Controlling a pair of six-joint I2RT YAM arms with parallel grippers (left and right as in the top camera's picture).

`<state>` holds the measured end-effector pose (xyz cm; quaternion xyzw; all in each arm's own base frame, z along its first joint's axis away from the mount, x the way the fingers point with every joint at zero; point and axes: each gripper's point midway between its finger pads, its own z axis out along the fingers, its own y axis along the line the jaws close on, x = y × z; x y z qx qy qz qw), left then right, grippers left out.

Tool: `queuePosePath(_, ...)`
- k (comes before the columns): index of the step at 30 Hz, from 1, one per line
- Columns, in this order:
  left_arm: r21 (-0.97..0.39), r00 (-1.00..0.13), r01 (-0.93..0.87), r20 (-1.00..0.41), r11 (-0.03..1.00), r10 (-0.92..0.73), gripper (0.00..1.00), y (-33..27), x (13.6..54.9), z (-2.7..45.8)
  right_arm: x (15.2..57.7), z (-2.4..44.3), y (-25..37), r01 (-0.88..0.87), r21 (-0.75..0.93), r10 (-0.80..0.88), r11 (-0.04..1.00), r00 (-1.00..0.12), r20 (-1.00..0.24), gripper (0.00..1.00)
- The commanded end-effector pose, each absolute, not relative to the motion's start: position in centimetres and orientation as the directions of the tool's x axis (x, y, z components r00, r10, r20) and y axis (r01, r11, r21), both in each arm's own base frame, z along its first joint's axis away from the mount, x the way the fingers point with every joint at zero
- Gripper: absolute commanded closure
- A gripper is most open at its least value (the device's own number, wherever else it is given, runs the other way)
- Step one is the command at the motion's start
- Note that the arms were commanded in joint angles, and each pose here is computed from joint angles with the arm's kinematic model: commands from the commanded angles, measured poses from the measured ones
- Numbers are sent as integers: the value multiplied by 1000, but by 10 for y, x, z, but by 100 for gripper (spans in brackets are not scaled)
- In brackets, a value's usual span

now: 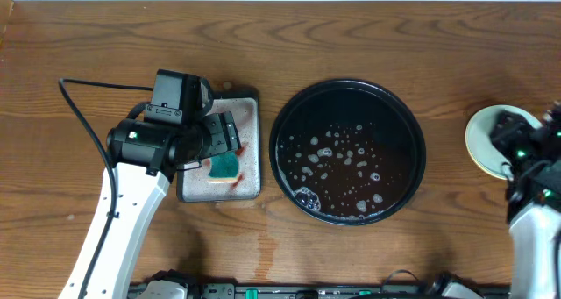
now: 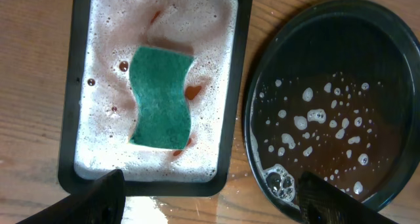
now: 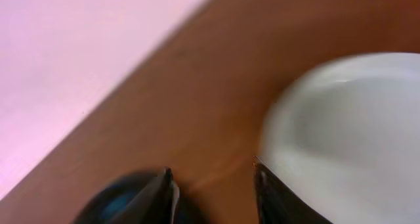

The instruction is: Clean dirty plates on tray and stack at the side

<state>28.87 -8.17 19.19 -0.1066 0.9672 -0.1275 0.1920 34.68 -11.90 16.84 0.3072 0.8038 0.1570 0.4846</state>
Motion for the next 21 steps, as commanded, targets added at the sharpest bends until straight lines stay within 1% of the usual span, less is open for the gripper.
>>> queuePosePath(1, -287, -900, -145, -359, 947, -246, 17, -82, 291, 197, 333, 213, -31, 63, 604, 563, 795, -448, -694, 60)
queuePosePath(4, -287, -900, -145, -359, 947, -246, 17, -82, 291, 197, 306, 221, 22, -68, 577, 459, 814, -534, -710, 57)
queuePosePath(7, -287, -900, -145, -359, 947, -246, 17, -82, 291, 197, 276, 226, 65, -194, 551, 351, 811, -593, -725, 50)
queuePosePath(8, -287, -900, -145, -359, 947, -246, 17, -82, 291, 197, 266, 230, 81, -245, 548, 317, 800, -603, -732, 40)
queuePosePath(9, -287, -900, -145, -359, 947, -246, 17, -82, 291, 197, 260, 233, 88, -273, 547, 301, 791, -605, -737, 32)
queuePosePath(10, -287, -900, -145, -359, 947, -246, 17, -82, 291, 197, 253, 237, 98, -311, 546, 280, 778, -607, -744, 14)
queuePosePath(11, -287, -900, -145, -359, 947, -246, 17, -82, 291, 197, 246, 241, 109, -356, 546, 256, 758, -608, -752, 1)
queuePosePath(14, -287, -900, -145, -359, 947, -246, 17, -82, 291, 197, 228, 251, 132, -458, 553, 203, 696, -613, -764, 1)
queuePosePath(16, -287, -900, -145, -359, 947, -246, 17, -82, 291, 197, 220, 253, 141, -495, 559, 180, 665, -620, -763, 1)
queuePosePath(21, -287, -900, -145, -359, 947, -246, 17, -82, 291, 197, 216, 252, 146, -500, 571, 173, 651, -635, -753, 1)
